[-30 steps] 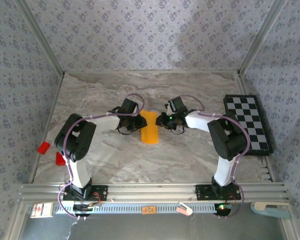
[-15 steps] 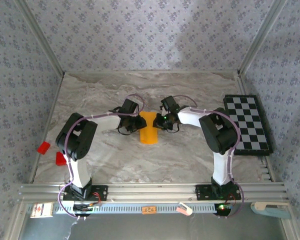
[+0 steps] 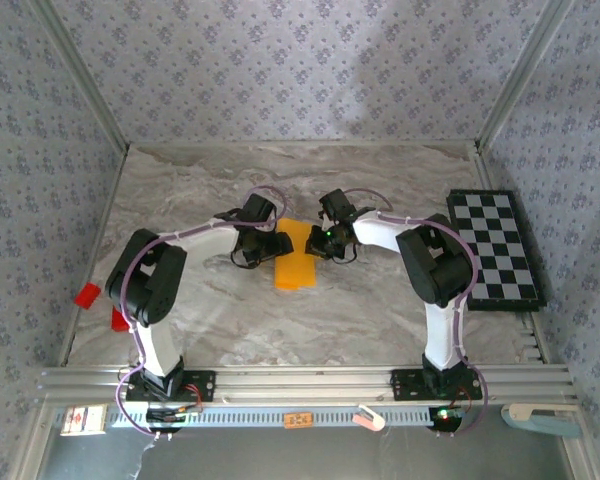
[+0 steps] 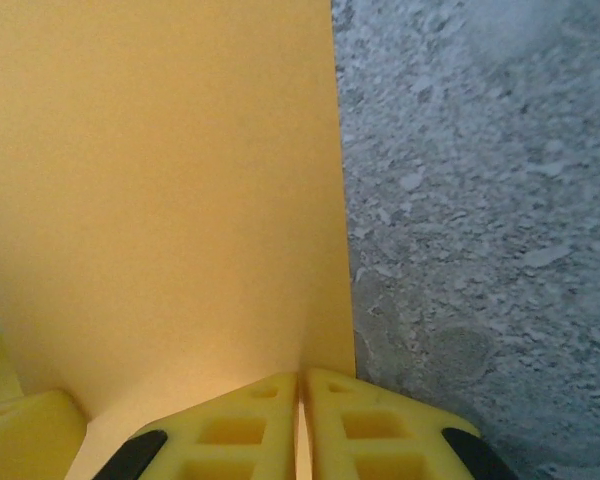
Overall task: Fold a paper plane with a square sheet of paper (pick it up from the middle)
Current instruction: First fold the square sheet of paper in half at the center of the table.
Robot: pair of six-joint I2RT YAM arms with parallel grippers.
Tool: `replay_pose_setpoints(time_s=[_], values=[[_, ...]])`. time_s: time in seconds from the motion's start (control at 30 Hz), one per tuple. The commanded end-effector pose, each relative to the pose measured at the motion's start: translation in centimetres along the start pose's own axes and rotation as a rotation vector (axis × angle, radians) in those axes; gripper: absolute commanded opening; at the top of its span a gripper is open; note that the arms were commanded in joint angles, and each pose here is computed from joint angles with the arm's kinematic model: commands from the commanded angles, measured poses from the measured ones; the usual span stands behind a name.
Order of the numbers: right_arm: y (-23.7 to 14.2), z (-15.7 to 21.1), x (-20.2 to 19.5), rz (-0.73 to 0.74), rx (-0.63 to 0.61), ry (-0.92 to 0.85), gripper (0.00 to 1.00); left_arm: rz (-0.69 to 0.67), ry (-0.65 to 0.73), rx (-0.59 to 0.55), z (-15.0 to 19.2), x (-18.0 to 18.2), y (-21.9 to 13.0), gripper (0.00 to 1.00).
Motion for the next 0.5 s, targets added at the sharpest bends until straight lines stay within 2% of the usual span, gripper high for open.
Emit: replay_pose_setpoints(time_s=[0.0, 0.33, 0.47], values=[[0.8, 1.0, -1.0, 0.023, 0.060, 0.037, 0.13, -0.007, 0.043, -0.021, -0.5, -0.7, -1.8, 0.74], [-1.0, 0.0, 2.4, -0.186, 0.046, 0.007, 0.14, -0.023, 0.099, 0.039, -0.4, -1.4, -0.5, 0.77], [-1.2, 0.1, 2.5, -0.203, 0.051, 0.006, 0.14, -0.035, 0.105, 0.050, -0.4, -1.2, -0.2, 0.74]])
Point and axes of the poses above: each hand's point on the last joint's axis, 136 mm out from that joint toward the fingers, its own y axis out along the fingers, its own x axis along the line the jaws close on, z = x × y, the point moved 4 cm from there along -y, back along the fingers, and after that the axes turned 8 degrees about y, right-handed, at the moved point
